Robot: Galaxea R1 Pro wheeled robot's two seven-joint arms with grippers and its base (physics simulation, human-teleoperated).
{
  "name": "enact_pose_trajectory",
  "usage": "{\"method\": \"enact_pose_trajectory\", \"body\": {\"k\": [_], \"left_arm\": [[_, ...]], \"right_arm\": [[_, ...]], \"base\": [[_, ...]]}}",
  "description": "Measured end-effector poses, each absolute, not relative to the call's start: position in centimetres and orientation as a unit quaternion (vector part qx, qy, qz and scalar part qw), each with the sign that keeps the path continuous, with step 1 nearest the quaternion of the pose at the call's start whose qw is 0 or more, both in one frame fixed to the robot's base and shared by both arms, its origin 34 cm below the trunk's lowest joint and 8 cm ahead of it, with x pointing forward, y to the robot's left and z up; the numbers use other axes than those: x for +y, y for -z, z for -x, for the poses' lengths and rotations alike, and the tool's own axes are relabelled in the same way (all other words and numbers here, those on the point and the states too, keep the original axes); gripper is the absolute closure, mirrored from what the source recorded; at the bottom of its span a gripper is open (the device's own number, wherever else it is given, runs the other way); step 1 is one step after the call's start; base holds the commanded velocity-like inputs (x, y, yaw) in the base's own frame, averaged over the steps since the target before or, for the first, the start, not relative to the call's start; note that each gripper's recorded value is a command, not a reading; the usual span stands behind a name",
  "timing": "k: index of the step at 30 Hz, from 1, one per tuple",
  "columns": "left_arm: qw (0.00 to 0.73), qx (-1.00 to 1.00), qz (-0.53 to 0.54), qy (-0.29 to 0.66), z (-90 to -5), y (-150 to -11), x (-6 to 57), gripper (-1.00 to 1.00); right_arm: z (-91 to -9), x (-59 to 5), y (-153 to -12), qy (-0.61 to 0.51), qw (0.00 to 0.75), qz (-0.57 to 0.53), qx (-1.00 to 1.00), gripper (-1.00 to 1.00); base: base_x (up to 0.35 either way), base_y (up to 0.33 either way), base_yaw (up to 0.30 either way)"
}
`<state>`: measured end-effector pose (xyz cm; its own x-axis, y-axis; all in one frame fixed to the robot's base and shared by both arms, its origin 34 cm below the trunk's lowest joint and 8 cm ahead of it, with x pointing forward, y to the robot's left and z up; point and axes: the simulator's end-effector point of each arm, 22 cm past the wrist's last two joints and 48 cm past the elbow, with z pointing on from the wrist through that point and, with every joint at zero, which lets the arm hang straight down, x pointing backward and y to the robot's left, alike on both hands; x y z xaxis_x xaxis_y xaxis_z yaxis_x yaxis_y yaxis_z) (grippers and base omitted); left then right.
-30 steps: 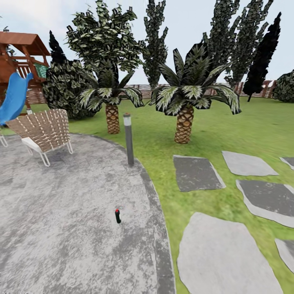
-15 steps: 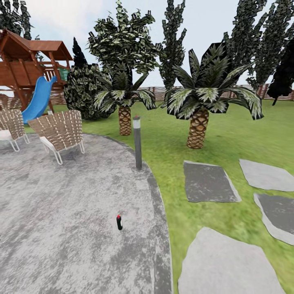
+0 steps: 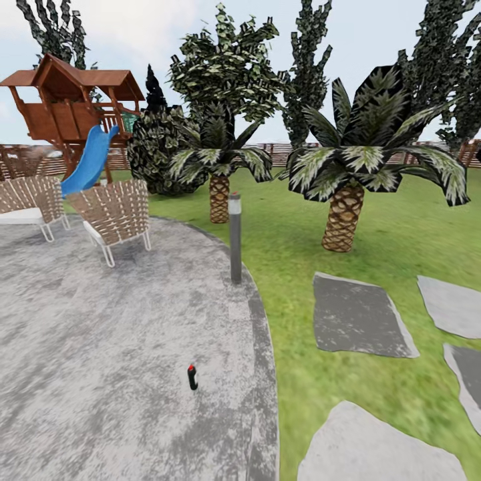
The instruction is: In the garden, pick up the pesticide atomizer on the floor and spray pesticide onto both trees until each tree trunk is fully covered.
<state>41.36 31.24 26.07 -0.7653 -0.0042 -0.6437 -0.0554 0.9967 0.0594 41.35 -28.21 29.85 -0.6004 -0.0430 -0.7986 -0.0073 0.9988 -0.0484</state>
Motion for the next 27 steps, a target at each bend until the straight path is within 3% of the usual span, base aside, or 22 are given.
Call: {"method": "enact_pose_trajectory", "body": {"k": [8, 13, 17, 27], "left_arm": [[0.366, 0.93, 0.012, -0.031, -44.4, -27.5, 30.3, -1.0], [0.459, 0.888, 0.016, -0.029, -57.6, -35.2, 30.3, -1.0], [0.505, 0.862, 0.019, -0.028, -64.9, -40.9, 30.2, -1.0], [0.519, 0.854, 0.018, -0.028, -67.4, -43.3, 30.3, -1.0]], "right_arm": [[-43.1, -28.3, -31.1, 0.022, 0.466, 0.012, 0.885, -1.0], [-53.4, -28.0, -38.5, 0.022, 0.557, 0.011, 0.83, -1.0], [-59.2, -27.9, -42.4, 0.021, 0.585, 0.008, 0.811, -1.0], [-60.7, -27.9, -43.3, 0.02, 0.587, 0.012, 0.809, -1.0]], "base": [[0.065, -0.057, 0.004], [0.001, -0.001, 0.0], [0.0, 0.0, 0.0], [0.03, -0.002, 0.0]]}}
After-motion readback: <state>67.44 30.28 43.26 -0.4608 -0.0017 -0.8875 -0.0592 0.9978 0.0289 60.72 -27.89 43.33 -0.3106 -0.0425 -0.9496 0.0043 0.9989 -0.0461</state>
